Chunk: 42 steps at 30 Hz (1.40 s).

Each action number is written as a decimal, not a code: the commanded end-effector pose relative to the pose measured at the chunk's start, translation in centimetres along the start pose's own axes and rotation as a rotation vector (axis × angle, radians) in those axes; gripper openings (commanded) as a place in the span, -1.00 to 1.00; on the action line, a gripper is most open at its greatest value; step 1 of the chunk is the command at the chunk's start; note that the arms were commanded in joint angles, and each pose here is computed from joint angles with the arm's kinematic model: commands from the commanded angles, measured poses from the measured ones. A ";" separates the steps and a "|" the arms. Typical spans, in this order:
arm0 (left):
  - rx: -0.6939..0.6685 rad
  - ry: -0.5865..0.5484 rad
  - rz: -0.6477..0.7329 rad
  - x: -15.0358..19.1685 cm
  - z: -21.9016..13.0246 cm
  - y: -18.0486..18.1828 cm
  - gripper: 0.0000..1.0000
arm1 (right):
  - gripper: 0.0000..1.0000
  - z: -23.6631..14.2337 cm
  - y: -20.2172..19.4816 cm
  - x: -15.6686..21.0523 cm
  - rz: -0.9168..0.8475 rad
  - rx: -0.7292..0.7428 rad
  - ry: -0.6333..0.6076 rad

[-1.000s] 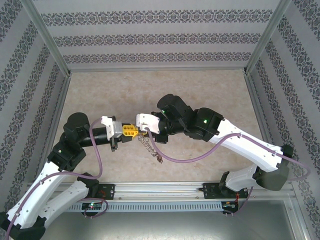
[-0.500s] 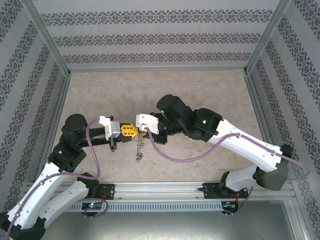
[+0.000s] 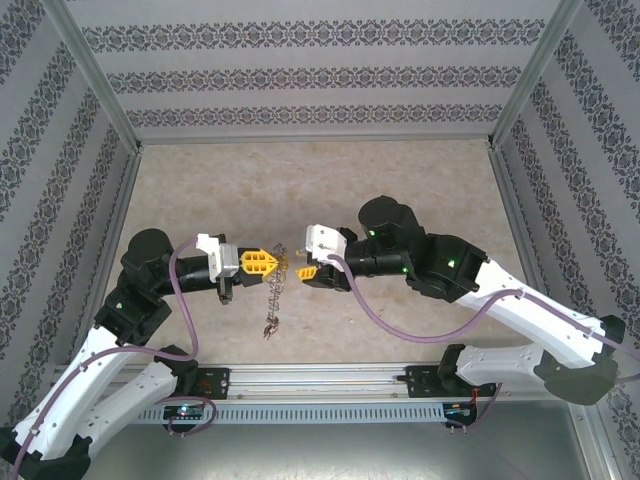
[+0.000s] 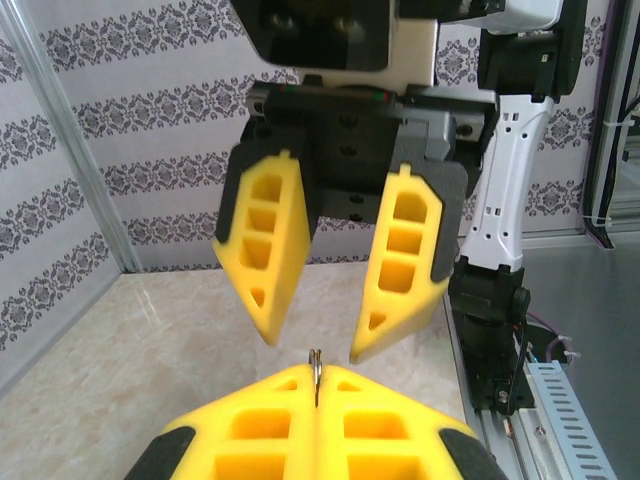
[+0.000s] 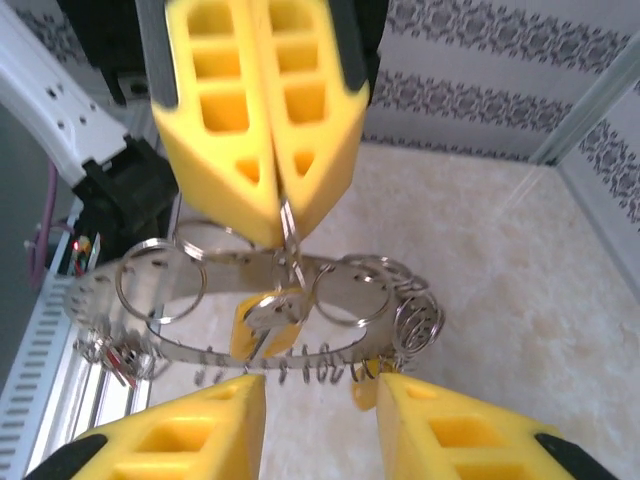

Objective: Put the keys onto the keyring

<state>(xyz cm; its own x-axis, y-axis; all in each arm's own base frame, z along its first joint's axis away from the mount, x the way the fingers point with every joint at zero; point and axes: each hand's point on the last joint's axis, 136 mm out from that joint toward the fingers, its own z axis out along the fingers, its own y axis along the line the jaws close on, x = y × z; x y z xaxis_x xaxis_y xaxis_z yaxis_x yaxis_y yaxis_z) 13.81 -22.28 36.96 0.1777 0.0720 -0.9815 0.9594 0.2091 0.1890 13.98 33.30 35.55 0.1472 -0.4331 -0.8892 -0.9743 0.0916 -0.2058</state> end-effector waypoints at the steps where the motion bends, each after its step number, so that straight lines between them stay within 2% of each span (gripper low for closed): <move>1: 0.037 -0.070 0.050 -1.9 -0.4 -0.9 -1.00 | -0.27 -0.1 0.3 -2.1 0.010 -0.041 -0.103; 6: 0.046 -0.076 0.052 -2.2 -0.5 -1.2 -1.00 | -0.27 0.3 0.5 -2.7 0.006 -0.078 -0.121; 12: 0.045 -0.073 0.051 -2.2 -0.6 -1.3 -1.00 | -0.40 0.8 1.1 -2.6 0.013 -0.130 -0.114; 23: 0.044 -0.078 0.054 -2.3 -0.7 -1.3 -1.00 | -1.00 1.1 1.1 -2.0 0.016 -0.126 -0.087; 36: 0.058 -0.112 0.060 -3.2 -0.8 -1.6 -1.00 | -1.00 3.0 0.3 -0.9 0.085 -0.152 -0.009; 42: 0.069 -0.110 0.054 -3.0 -0.8 -1.8 -1.00 | -1.00 2.8 0.2 -1.8 0.079 -0.153 -0.035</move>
<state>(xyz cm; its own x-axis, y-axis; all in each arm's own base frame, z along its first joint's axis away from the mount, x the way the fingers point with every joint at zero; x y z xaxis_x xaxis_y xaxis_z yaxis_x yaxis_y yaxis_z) 13.06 -22.20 37.57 0.1685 0.0392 -0.9849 0.9663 0.1906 0.1729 13.60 36.35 34.74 0.0793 -0.4216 -0.9033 -0.9968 -0.0249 -0.0759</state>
